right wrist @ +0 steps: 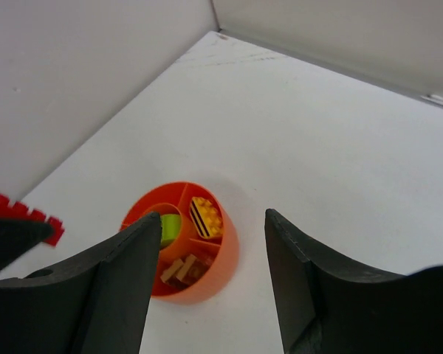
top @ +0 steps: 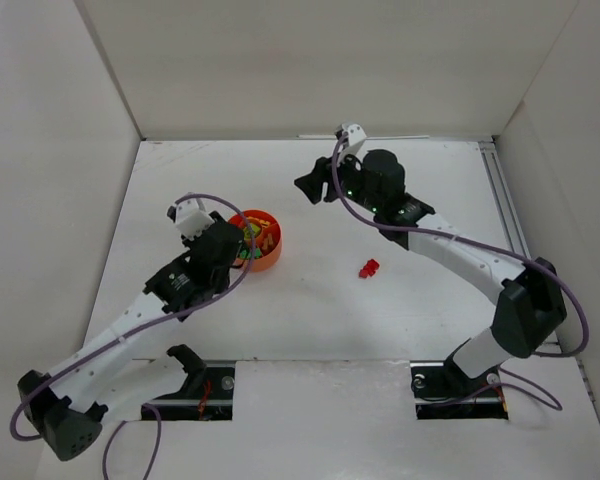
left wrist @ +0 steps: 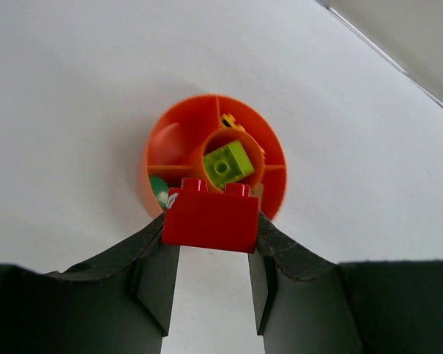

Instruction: Sort the legos into containers by color

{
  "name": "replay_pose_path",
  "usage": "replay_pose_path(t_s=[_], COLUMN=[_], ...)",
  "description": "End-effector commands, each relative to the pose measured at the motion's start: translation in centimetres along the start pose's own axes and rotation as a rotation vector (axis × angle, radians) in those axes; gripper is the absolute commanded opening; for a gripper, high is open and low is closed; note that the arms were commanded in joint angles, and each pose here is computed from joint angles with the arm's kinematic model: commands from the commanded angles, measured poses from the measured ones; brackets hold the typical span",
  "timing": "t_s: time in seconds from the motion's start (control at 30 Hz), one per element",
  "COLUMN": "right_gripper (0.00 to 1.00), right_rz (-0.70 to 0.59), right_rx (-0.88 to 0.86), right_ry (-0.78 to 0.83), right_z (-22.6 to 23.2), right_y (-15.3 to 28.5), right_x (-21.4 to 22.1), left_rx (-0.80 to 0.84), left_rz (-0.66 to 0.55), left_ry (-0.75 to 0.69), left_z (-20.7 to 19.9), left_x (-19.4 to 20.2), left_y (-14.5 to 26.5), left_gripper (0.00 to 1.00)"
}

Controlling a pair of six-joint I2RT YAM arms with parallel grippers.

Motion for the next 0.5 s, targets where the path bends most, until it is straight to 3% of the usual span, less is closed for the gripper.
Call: replay_pose_path(t_s=[0.0, 0.23, 0.47], right_gripper=[0.63, 0.63, 0.63], right_rz=[-0.002, 0.027, 0.085], right_rx=[0.055, 0.154, 0.249], right_ry=[0.019, 0.028, 0.011], right_z=[-1.0, -3.4, -5.8], right_y=[2.3, 5.1, 6.8], right_x=[-0.1, 0.7, 2.7], left_rx=[0.01, 0.104, 0.035], left_rz=[-0.018, 0.023, 0.098], left_ry=[0.012, 0.059, -0.004], left_z=[-0.8, -0.4, 0.4], left_x=[-2.9, -3.7, -1.1], left_y=[-2.2, -4.9, -7.5], left_gripper=[0.07, 0.07, 0.08])
Point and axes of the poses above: each gripper's point midway between its finger pads, its own y axis back along the fingers, its own z axis along the line the jaws close on, x = y × z, the point moved 3 cm from there along y, back along the fingers, and after that the axes turned 5 degrees about -y, right-handed, at the moved point
